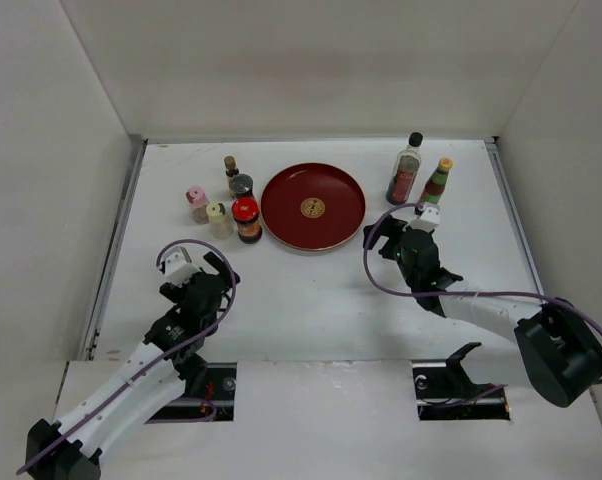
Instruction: Organize the condiment bottles
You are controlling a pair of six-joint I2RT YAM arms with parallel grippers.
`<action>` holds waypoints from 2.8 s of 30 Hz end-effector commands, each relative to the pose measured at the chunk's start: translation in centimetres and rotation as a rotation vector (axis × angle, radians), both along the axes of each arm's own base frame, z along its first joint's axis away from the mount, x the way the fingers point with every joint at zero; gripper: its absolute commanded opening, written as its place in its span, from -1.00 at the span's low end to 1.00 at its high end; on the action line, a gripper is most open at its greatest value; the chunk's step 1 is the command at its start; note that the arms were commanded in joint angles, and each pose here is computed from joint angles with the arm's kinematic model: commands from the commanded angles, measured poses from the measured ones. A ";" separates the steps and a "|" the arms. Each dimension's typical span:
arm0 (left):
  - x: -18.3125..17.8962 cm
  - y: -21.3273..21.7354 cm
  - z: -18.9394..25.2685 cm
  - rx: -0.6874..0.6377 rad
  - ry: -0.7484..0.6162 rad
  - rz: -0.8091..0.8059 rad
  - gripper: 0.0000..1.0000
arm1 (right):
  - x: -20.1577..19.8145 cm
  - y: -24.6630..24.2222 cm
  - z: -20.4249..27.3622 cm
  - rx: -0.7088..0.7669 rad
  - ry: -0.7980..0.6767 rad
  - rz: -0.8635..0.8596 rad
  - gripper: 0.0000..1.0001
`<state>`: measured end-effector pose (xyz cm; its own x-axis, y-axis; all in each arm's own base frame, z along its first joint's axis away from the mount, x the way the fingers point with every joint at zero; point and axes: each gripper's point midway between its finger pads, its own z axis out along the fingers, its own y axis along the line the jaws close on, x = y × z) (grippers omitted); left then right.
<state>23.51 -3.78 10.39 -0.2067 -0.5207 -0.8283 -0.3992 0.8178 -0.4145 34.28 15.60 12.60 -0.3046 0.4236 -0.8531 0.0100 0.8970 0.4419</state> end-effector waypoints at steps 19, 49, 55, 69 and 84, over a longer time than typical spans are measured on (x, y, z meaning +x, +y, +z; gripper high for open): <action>0.7 0.9 5.4 -0.047 -0.166 0.053 1.00 | 0.6 0.4 3.2 0.051 -0.085 -0.010 1.00; 13.2 -8.7 11.5 0.224 -0.117 -0.305 0.89 | 0.5 3.4 3.5 0.095 -0.117 0.122 0.78; 15.6 -9.2 9.4 0.251 -0.077 -0.304 0.87 | 0.5 3.4 3.6 0.094 -0.121 0.122 0.86; 19.1 -8.5 6.7 0.304 -0.046 -0.248 0.60 | 0.3 3.8 3.3 0.106 -0.116 0.141 0.90; 18.7 -8.5 3.3 0.329 0.050 -0.256 0.61 | 0.3 3.4 3.5 0.111 -0.119 0.135 0.93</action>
<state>41.70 -11.98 12.57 -0.3740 -0.1359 -0.9174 -0.1723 0.9822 -0.0753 34.34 18.44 14.02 -0.3099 0.4425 -0.8415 -0.1234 0.8589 0.4971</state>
